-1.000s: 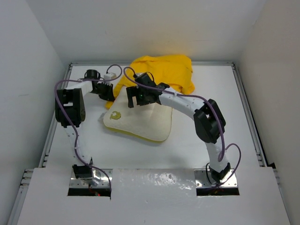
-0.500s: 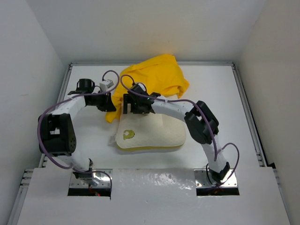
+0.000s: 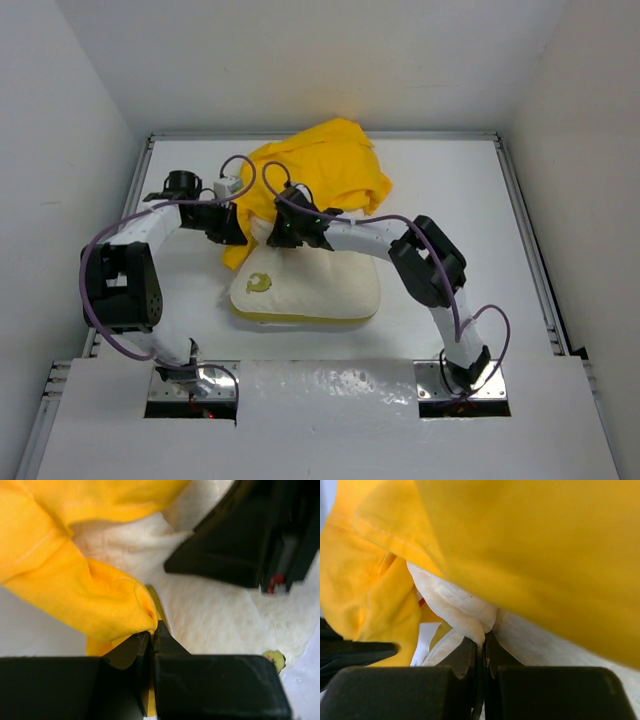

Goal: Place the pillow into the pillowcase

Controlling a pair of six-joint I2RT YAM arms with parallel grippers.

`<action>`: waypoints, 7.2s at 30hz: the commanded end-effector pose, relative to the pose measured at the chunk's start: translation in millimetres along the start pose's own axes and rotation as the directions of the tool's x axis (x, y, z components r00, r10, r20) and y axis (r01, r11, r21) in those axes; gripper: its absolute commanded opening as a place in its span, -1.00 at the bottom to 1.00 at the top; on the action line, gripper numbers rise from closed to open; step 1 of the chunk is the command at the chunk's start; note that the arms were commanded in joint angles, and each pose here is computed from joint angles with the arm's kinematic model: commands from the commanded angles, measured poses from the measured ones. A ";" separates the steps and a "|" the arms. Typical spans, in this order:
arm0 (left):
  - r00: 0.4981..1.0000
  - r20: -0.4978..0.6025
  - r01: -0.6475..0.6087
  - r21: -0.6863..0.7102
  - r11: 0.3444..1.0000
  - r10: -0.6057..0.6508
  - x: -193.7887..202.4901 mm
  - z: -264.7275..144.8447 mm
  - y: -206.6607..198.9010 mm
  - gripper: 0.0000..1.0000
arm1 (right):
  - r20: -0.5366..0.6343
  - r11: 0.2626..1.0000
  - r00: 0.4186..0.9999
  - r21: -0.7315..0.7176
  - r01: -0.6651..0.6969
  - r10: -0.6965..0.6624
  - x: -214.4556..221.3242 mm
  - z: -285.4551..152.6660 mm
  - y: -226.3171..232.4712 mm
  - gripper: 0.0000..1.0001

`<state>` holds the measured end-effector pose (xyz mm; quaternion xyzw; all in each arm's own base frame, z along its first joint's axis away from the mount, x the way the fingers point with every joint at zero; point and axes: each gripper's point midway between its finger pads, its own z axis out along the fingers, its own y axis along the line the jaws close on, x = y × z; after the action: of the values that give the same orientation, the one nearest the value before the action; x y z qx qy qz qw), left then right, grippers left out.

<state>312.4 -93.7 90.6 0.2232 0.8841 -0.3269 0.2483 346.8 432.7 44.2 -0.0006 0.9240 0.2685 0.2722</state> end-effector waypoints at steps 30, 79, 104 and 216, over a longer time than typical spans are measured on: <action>0.960 0.162 -0.273 0.374 0.887 0.227 -39.2 -60.4 -84.0 -0.64 | 0.431 0.994 0.898 -0.095 -0.050 0.087 -164.0 46.4 32.9 -0.80; 0.773 -0.045 -0.588 -0.423 0.689 0.633 -255.5 143.0 47.8 0.54 | 0.130 0.981 0.990 -0.189 -0.037 0.062 -167.7 13.0 -147.3 -0.60; 0.759 0.294 -0.595 -0.046 0.802 0.580 -286.9 58.0 -130.9 -1.00 | 0.457 0.907 0.857 -0.211 0.365 -0.239 -174.6 -109.9 -41.6 -1.00; 0.973 0.143 -0.139 -0.259 0.956 0.180 24.3 -116.3 88.4 -1.00 | 0.192 0.910 0.964 -0.338 0.241 -0.184 -42.7 -122.1 -74.4 -1.00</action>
<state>303.4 61.3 66.1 0.1791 0.9092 -0.2060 0.3145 332.1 300.2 65.1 -0.0957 0.8704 0.3781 0.3006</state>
